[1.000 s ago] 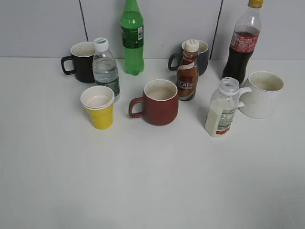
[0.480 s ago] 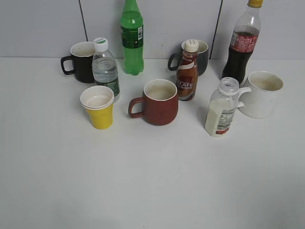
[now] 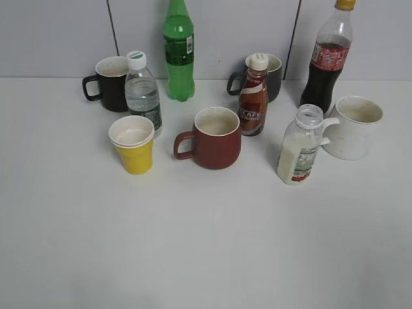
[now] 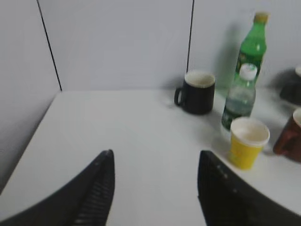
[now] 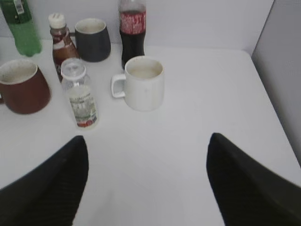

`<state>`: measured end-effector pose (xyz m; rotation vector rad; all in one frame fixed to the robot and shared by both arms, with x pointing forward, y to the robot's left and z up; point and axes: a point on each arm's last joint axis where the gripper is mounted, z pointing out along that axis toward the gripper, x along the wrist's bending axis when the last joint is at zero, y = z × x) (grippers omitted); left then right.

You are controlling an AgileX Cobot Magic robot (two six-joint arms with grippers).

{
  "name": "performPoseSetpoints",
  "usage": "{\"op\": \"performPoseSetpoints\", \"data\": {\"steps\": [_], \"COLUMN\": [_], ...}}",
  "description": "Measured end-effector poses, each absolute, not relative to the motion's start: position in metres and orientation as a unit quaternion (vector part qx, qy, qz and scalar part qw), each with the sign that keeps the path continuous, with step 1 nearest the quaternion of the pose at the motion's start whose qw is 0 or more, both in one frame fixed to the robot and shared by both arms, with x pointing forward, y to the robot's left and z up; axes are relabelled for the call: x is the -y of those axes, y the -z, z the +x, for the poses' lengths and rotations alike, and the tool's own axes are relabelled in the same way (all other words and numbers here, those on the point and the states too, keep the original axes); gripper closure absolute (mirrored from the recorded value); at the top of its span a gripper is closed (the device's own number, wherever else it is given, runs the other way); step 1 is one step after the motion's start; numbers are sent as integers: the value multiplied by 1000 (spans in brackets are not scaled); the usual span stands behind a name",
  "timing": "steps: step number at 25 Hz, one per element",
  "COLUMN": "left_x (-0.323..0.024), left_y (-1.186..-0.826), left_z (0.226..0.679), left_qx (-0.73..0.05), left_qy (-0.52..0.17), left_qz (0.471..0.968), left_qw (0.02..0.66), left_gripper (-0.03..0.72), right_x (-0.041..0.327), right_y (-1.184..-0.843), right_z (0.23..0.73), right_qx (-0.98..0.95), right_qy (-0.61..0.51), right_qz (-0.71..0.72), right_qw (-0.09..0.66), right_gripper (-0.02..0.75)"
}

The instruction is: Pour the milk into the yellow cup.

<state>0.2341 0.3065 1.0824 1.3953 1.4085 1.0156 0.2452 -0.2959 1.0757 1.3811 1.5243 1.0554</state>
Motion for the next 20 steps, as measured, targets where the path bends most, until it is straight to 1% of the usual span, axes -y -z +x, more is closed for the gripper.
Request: {"op": "performPoseSetpoints", "data": {"steps": [1,4,7,12,15,16,20], "left_x": [-306,-304,-298,-289,-284,-282,-277], "left_y": [-1091,-1099,-1097,-1093,-1083,-1070,-1046], "left_z": [241,264,302,373,409,428,463], "left_qx": [-551,-530,-512,-482,-471,-477,-464], "left_qy": [-429,-449,-458,-470,-472,-463,-463], "left_qz": [549,536,530,518,513,522,522], "left_qw": [460,480,498,528,540,534,546], "left_gripper": [260,271,272,272,272,272,272], "right_x": [296,295,292,274,263,261,253], "right_y": [-1080,-1089,-1093,-1089,-1079,-1077,-1062], "right_z": [251,275,301,353,383,392,425], "right_qx": [-600,-593,-590,-619,-634,-631,-621], "right_qy": [-422,-431,-452,-473,-471,-474,-480], "right_qz": [544,541,523,490,487,489,501], "right_qw": [407,413,417,391,375,373,367], "right_gripper": [151,151,151,150,150,150,150]}}
